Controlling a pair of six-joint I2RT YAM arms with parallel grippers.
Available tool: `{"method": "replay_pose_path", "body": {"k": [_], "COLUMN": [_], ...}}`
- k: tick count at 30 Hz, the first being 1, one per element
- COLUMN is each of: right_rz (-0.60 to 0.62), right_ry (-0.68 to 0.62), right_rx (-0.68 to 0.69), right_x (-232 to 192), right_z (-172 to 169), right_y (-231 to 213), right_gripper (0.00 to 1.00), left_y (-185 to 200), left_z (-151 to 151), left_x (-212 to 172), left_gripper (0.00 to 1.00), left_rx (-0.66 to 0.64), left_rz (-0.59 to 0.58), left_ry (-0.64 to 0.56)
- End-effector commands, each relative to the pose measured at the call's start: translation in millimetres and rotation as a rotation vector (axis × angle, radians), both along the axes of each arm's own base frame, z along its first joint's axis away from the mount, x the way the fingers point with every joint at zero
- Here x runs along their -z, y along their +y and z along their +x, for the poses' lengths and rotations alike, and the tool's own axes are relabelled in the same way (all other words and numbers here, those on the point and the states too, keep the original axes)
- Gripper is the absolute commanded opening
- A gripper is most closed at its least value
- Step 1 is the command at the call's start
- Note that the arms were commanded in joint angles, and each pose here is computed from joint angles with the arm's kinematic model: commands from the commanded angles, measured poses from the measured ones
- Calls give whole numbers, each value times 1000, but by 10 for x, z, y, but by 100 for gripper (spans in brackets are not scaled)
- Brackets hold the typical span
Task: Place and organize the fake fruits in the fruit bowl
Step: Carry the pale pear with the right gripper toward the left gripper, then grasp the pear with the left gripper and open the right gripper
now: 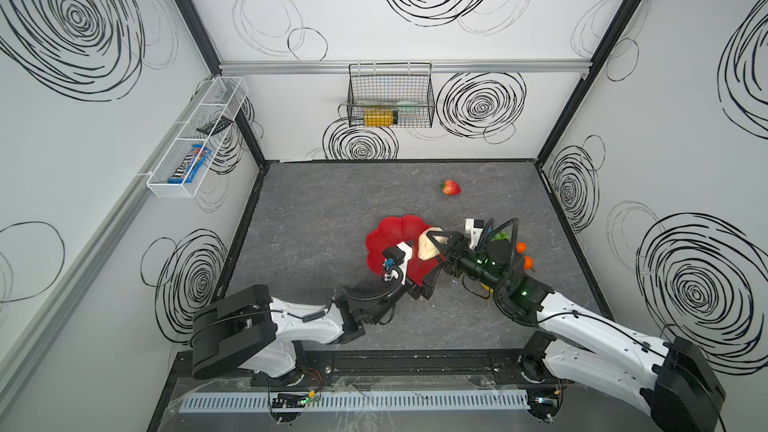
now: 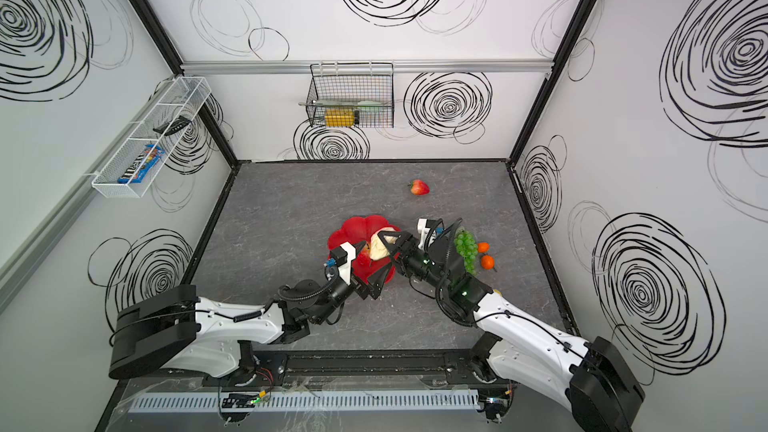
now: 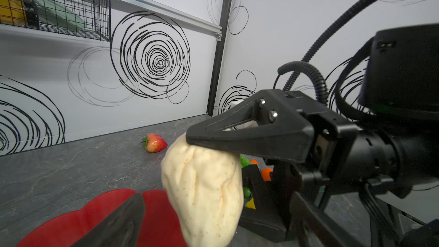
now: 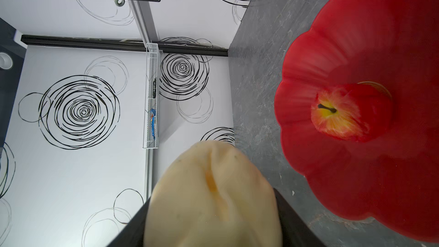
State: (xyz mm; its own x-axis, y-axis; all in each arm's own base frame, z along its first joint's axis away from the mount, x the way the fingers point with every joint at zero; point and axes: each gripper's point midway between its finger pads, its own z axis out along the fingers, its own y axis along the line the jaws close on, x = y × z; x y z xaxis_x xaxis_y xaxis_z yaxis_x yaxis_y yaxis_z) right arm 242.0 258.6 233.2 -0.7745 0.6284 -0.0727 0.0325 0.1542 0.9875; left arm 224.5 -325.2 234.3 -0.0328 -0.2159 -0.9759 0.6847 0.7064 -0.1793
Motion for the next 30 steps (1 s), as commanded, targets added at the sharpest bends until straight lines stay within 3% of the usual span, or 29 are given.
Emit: {"method": "replay_pose_path", "body": {"k": [1, 26, 30], "right_rz": [56, 52, 34], "right_ry": [-25, -27, -31], "right_rx": [19, -23, -19], "right_x": [-130, -95, -88], "right_z": [-15, -173, -167], "right_y": [2, 158, 153], "right_gripper": [63, 63, 70], "left_y": [27, 6, 51], "left_z": [59, 175, 165], "left_x": [-248, -135, -137], "left_gripper": [97, 66, 65], "left_rx": [-45, -30, -37], "left_rz": [-76, -70, -77], "left_ry": [-47, 4, 9]}}
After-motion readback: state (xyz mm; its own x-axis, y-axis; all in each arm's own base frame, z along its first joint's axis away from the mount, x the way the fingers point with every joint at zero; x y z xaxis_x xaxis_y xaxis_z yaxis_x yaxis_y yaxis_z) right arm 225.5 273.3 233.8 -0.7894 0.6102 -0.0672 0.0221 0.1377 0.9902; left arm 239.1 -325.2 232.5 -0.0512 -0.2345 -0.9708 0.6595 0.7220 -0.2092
